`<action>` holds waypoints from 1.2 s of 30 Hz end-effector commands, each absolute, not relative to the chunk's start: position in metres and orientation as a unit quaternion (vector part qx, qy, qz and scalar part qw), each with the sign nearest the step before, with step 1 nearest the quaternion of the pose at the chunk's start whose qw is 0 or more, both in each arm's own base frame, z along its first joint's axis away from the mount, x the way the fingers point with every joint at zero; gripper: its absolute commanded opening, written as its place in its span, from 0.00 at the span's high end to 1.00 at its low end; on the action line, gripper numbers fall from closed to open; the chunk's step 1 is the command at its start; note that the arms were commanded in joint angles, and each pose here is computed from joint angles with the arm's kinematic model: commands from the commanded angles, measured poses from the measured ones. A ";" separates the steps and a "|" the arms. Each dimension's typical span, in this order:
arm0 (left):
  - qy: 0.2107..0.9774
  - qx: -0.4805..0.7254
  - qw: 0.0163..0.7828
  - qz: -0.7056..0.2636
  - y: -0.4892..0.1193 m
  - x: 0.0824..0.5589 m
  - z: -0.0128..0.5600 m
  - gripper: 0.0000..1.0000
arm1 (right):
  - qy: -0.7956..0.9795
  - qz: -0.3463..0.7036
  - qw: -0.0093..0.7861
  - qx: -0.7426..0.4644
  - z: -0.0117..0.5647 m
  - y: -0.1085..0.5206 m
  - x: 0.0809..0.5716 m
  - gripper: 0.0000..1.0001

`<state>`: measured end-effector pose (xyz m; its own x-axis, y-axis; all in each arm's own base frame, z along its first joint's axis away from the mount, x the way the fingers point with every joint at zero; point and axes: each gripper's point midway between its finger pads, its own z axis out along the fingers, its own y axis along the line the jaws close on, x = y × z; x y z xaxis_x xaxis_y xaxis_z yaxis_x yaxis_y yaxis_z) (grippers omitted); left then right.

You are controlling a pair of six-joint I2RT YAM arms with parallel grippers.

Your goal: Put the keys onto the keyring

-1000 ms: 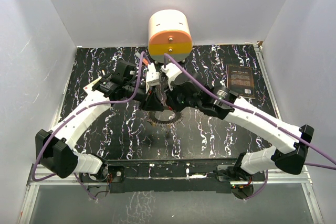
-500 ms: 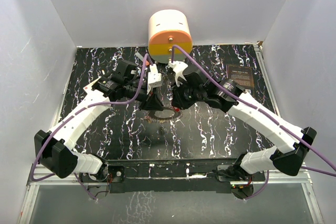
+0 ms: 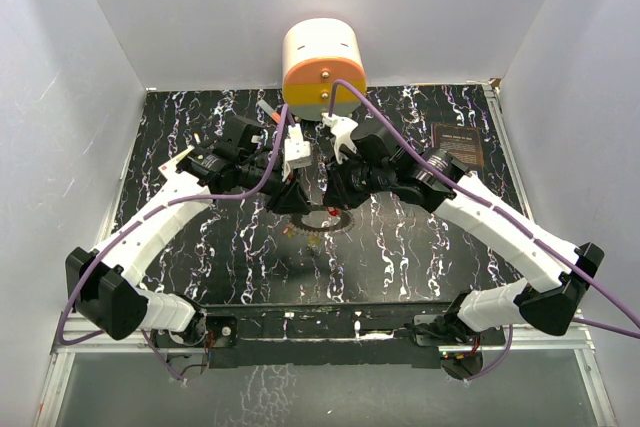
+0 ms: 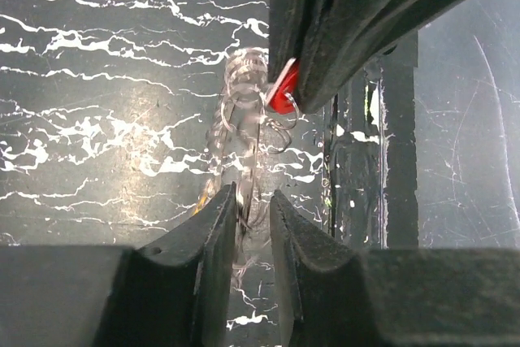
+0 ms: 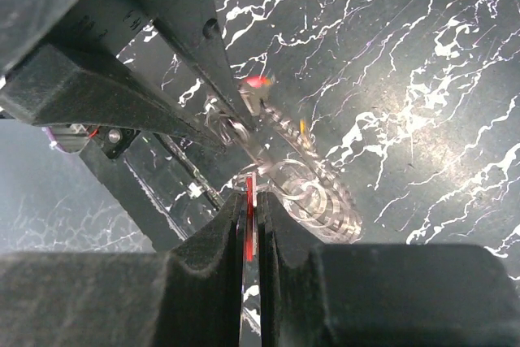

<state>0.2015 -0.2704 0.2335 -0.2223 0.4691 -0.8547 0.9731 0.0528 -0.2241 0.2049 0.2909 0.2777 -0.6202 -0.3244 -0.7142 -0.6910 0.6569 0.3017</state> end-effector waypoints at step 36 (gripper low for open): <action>0.707 0.535 0.267 -0.378 -0.291 0.203 0.248 0.70 | 0.885 0.312 0.304 -0.165 0.314 0.304 0.227 0.92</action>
